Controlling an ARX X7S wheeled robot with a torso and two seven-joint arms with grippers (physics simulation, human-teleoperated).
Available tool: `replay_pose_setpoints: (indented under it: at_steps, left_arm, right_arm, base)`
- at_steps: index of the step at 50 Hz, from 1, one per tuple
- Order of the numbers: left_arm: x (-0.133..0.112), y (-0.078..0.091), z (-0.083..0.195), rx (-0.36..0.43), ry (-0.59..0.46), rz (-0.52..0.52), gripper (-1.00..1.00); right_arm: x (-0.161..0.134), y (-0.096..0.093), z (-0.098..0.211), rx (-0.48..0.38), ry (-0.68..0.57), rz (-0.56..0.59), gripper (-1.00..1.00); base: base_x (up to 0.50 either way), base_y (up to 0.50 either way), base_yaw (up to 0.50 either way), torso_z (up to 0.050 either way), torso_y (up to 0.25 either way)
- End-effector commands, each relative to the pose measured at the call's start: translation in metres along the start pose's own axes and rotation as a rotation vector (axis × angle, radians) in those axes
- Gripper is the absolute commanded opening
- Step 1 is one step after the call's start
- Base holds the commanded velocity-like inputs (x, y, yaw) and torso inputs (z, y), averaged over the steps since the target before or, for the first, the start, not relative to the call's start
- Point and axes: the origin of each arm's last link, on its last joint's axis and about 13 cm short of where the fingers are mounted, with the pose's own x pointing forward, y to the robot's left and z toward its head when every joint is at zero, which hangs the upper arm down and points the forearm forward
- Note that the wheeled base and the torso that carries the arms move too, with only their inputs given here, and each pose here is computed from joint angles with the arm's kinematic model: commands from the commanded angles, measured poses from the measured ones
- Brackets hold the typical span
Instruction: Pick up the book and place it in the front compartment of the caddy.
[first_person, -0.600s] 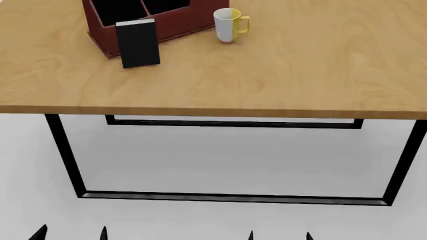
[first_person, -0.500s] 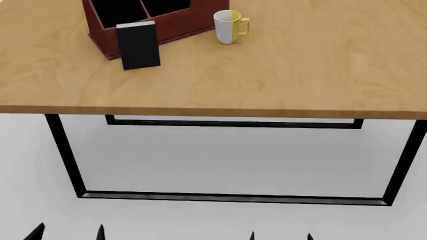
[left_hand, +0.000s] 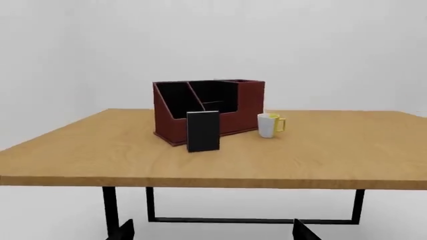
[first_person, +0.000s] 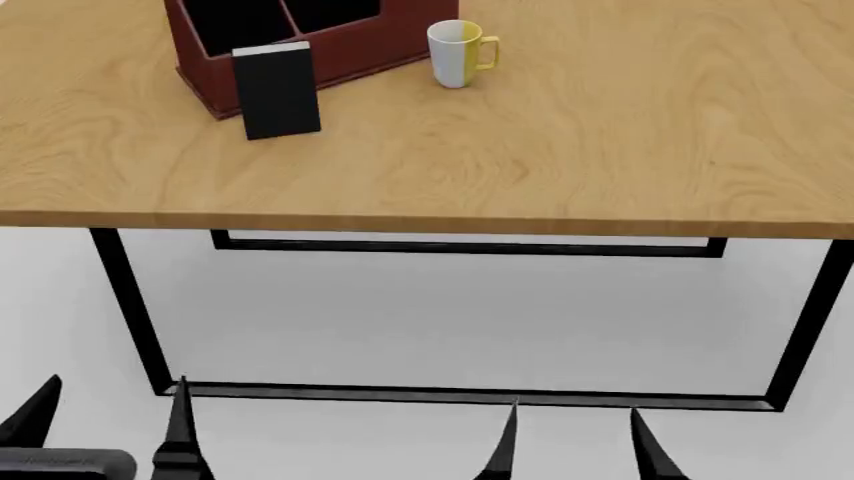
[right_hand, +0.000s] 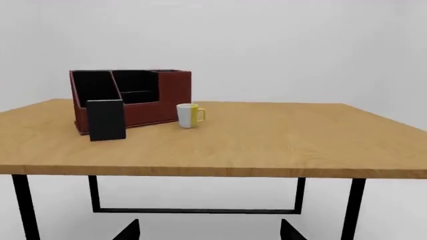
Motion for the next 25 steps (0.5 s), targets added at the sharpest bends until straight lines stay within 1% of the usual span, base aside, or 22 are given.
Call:
replay_pose_setpoints:
  at_steps: [1,4,6,8,10,11,14,16,17,18,19,20,23,25]
  left_arm:
    - [0.022,0.005,0.065,-0.011,-0.164,0.007,1.0]
    - [0.023,0.009,0.084,-0.003,-0.213,0.015,1.0]
    - [0.023,0.011,0.093,-0.003,-0.234,0.021,1.0]
    - [0.02,0.016,0.109,-0.049,-0.254,0.033,1.0]
    - [0.014,0.019,0.122,-0.026,-0.281,0.053,1.0]
    - [0.01,0.021,0.128,-0.026,-0.292,0.06,1.0]
    - [0.0,0.027,0.14,-0.009,-0.313,0.084,1.0]
    - [-0.006,0.031,0.148,0.017,-0.334,0.096,1.0]
    - [-0.01,0.033,0.152,0.005,-0.36,0.084,1.0]
    - [-0.014,0.035,0.157,0.016,-0.369,0.094,1.0]
    - [-0.016,0.036,0.16,0.042,-0.375,0.107,1.0]
    - [-0.018,0.037,0.162,0.036,-0.375,0.108,1.0]
    - [-0.024,0.041,0.169,0.052,-0.383,0.132,1.0]
    - [-0.024,0.044,0.174,0.082,-0.403,0.154,1.0]
  right_arm:
    - [0.015,-0.005,0.053,-0.046,-0.13,-0.01,1.0]
    - [0.016,-0.008,0.07,-0.036,-0.172,-0.022,1.0]
    - [0.015,-0.01,0.077,-0.049,-0.187,-0.028,1.0]
    - [0.012,-0.011,0.087,-0.055,-0.2,-0.032,1.0]
    - [0.006,-0.01,0.096,-0.062,-0.216,-0.03,1.0]
    - [0.003,-0.011,0.1,-0.072,-0.223,-0.037,1.0]
    - [-0.005,-0.012,0.108,-0.08,-0.238,-0.044,1.0]
    - [-0.009,-0.012,0.114,-0.097,-0.239,-0.045,1.0]
    - [-0.011,-0.012,0.116,-0.106,-0.247,-0.044,1.0]
    - [-0.013,-0.011,0.119,-0.127,-0.25,-0.047,1.0]
    - [-0.014,-0.011,0.121,-0.122,-0.25,-0.046,1.0]
    - [-0.015,-0.01,0.124,-0.125,-0.255,-0.044,1.0]
    - [-0.017,-0.009,0.13,-0.131,-0.27,-0.039,1.0]
    - [-0.018,-0.007,0.135,-0.133,-0.291,-0.028,1.0]
  base:
    - [0.0,0.0,0.0,0.0,0.0]
    - [0.0,0.0,0.0,0.0,0.0]
    - [0.0,0.0,0.0,0.0,0.0]
    - [0.0,0.0,0.0,0.0,0.0]
    - [0.0,0.0,0.0,0.0,0.0]
    - [0.0,0.0,0.0,0.0,0.0]
    - [0.0,0.0,0.0,0.0,0.0]
    - [0.0,0.0,0.0,0.0,0.0]
    - [0.0,0.0,0.0,0.0,0.0]
    - [0.0,0.0,0.0,0.0,0.0]
    - [0.0,0.0,0.0,0.0,0.0]
    - [0.0,0.0,0.0,0.0,0.0]
    - [0.0,0.0,0.0,0.0,0.0]
    - [0.0,0.0,0.0,0.0,0.0]
